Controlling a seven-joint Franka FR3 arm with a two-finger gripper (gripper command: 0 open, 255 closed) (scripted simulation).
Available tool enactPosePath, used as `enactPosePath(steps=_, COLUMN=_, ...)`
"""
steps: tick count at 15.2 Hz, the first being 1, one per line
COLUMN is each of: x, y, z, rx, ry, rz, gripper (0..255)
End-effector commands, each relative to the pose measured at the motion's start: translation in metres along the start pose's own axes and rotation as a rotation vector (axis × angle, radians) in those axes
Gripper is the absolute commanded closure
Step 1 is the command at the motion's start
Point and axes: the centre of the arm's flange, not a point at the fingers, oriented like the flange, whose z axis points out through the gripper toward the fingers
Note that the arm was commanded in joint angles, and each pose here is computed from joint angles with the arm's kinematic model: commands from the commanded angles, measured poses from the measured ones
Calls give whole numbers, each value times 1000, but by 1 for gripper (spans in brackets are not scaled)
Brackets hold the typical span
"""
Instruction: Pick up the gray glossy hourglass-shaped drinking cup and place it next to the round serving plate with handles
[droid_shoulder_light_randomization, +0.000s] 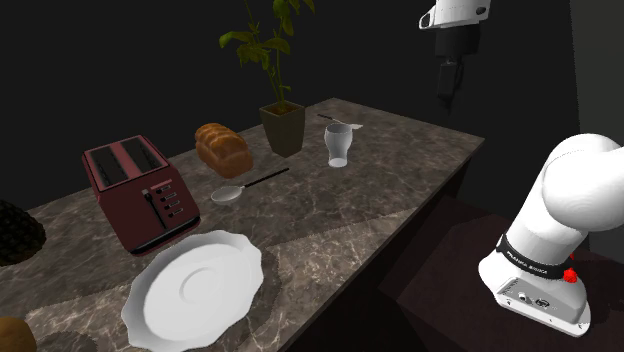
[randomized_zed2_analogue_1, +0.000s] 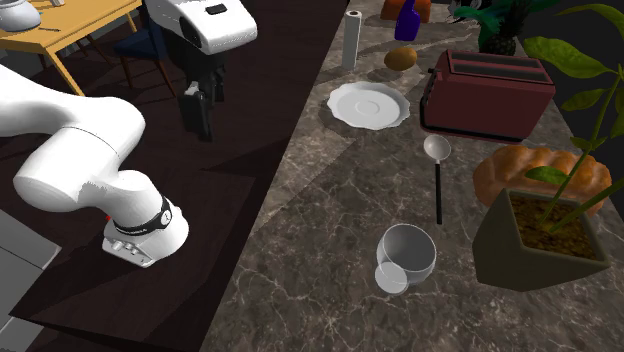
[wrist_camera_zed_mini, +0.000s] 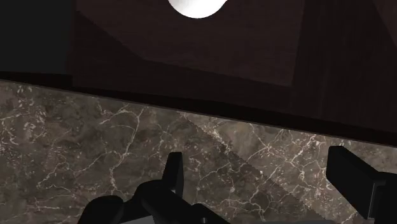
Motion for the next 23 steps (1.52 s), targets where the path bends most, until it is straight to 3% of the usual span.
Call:
enactPosePath(steps=1, x=0, y=0, z=0, rx=0, ry=0, rz=0, gripper=0)
enactPosePath(steps=23, x=266, y=98, z=64, rx=54, ry=17, rz=-19, gripper=0)
